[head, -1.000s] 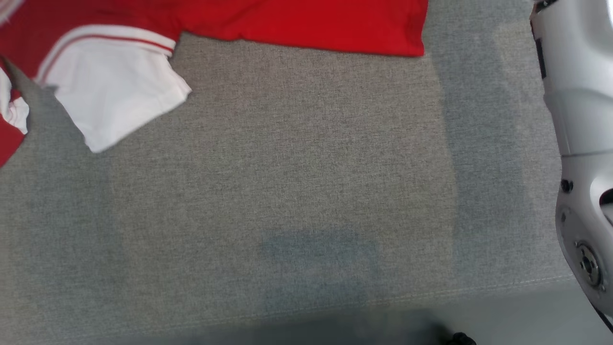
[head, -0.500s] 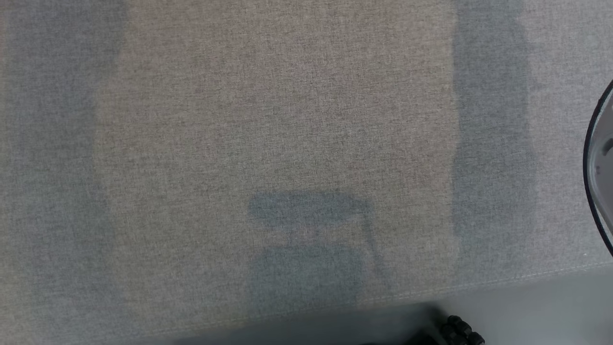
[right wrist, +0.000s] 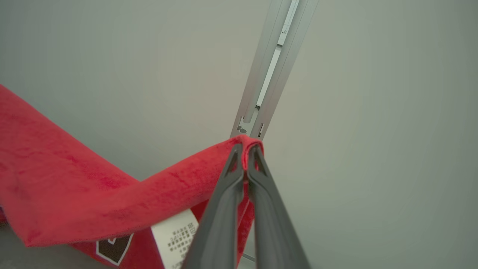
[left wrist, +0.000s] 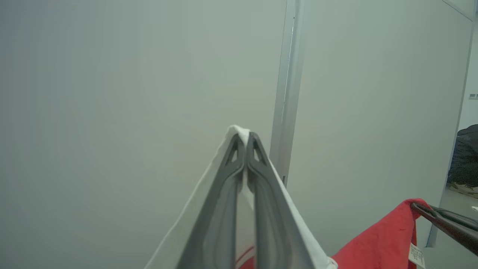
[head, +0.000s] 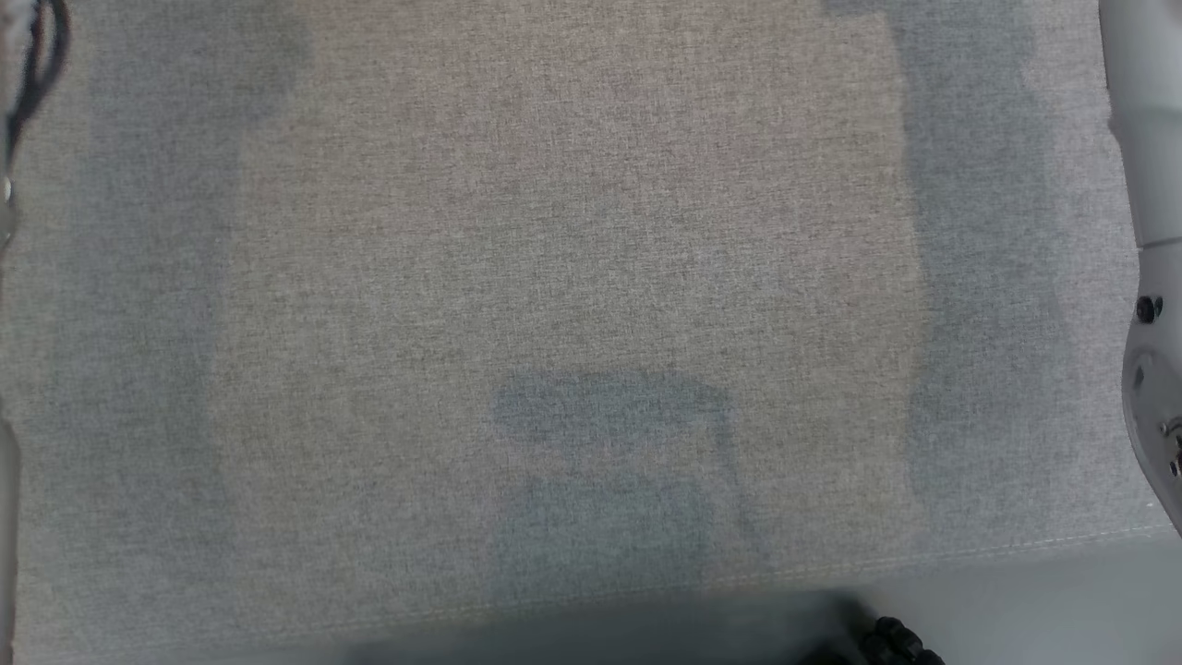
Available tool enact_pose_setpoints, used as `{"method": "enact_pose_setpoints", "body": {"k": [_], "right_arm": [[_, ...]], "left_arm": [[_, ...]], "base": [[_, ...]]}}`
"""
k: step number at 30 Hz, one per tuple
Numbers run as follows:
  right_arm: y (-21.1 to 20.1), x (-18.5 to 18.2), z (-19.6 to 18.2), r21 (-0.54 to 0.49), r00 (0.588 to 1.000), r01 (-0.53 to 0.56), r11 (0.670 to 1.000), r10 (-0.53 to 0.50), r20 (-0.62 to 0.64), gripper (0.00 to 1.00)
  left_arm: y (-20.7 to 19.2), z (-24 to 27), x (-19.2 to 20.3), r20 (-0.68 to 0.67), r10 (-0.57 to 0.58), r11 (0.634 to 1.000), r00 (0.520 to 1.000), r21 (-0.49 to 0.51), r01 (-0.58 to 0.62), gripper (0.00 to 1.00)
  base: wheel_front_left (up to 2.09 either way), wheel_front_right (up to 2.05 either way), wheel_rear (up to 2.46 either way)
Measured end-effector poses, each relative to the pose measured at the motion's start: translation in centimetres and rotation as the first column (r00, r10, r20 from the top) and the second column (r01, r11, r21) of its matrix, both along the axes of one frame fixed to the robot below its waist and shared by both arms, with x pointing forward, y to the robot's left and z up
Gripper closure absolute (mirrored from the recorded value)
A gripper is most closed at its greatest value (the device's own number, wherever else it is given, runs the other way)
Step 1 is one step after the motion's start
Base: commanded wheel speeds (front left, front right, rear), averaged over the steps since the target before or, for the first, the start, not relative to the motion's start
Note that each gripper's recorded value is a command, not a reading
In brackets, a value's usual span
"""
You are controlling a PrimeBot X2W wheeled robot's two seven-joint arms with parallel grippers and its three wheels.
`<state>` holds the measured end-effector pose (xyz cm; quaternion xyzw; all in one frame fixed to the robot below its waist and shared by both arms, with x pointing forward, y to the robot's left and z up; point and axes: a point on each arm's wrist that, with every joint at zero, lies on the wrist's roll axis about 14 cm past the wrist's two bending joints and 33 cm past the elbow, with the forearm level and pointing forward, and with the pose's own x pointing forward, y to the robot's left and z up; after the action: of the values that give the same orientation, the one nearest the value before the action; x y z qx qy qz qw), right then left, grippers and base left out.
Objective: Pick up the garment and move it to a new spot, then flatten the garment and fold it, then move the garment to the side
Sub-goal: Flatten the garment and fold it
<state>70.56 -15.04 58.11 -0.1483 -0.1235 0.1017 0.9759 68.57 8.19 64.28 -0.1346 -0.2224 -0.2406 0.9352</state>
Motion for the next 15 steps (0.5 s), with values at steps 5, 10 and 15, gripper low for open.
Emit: {"method": "enact_pose_setpoints", "body": {"k": [5, 10, 15], "right_arm": [[-0.3, -1.5, -2.8, -0.026, 0.996, -0.019, 0.999, 0.017, -0.082, 1.0], [-1.0, -3.9, -5.3, -0.04, 0.981, -0.023, 0.999, 0.015, -0.194, 1.0], [-1.6, -7.4, -7.4, -0.078, 0.946, -0.039, 0.996, 0.012, -0.323, 1.0]], "left_arm": [[0.5, -4.9, -2.1, -0.122, 0.002, 1.0, 0.993, 0.015, 0.0, 1.0], [1.3, -9.8, -5.6, -0.267, 0.034, 0.999, 0.963, 0.034, -0.026, 1.0], [2.3, -13.1, -10.5, -0.396, 0.082, 0.996, 0.915, 0.054, -0.066, 1.0]], "base": [[0.0, 0.0, 0.0], [0.0, 0.0, 0.0], [0.0, 0.0, 0.0]]}}
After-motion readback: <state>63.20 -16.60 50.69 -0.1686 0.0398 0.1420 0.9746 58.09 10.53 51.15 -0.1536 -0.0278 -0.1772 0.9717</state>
